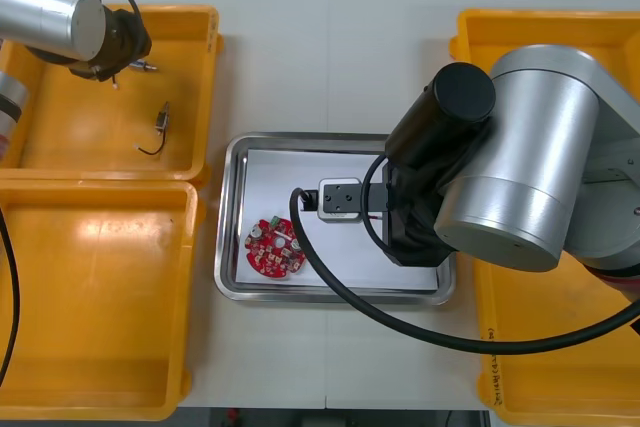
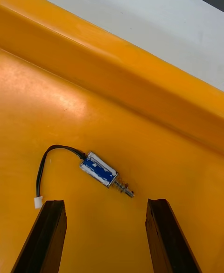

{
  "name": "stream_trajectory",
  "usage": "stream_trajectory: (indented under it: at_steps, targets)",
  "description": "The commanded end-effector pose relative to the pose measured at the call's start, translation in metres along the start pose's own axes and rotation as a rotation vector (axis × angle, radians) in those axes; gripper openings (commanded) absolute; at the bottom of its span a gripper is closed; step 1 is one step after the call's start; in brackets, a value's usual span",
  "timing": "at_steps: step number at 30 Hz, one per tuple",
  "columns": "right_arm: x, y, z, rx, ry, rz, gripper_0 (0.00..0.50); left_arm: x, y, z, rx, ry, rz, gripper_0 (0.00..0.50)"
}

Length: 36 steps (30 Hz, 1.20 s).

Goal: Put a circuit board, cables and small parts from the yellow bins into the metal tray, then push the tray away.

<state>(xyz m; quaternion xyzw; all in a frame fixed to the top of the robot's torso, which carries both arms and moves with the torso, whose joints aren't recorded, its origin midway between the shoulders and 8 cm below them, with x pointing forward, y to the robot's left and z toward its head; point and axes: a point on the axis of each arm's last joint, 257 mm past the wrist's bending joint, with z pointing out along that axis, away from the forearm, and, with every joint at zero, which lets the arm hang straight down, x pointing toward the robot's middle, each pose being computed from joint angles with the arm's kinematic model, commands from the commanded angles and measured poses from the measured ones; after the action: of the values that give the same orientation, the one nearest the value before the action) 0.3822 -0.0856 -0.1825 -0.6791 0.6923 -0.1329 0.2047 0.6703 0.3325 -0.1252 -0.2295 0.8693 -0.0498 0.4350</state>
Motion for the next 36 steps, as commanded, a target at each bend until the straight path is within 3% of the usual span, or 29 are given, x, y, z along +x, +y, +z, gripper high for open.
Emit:
stream_trajectory:
  at_steps: [1, 5, 10, 22, 32, 36]
  targets:
    - [0.003, 0.009, 0.011, -0.037, 0.021, -0.015, 0.000, -0.018, -0.039, 0.000, 0.053, -0.068, 0.091, 0.500]
    - [0.015, 0.020, 0.024, -0.068, 0.051, 0.009, 0.000, -0.015, -0.035, 0.007, 0.029, -0.086, 0.120, 0.500]
    - [0.028, 0.034, 0.041, -0.049, 0.110, 0.009, 0.000, -0.019, -0.033, 0.012, 0.009, -0.108, 0.132, 0.500]
    - [0.004, 0.040, 0.059, -0.034, 0.069, 0.059, 0.000, -0.030, -0.042, 0.026, 0.043, -0.168, 0.121, 0.500]
    - [0.008, 0.048, 0.073, -0.071, 0.090, 0.077, 0.000, -0.034, -0.031, 0.029, 0.004, -0.197, 0.152, 0.500]
    - [0.011, 0.052, 0.084, -0.091, 0.100, 0.089, 0.000, -0.035, -0.025, 0.036, 0.008, -0.211, 0.149, 0.500]
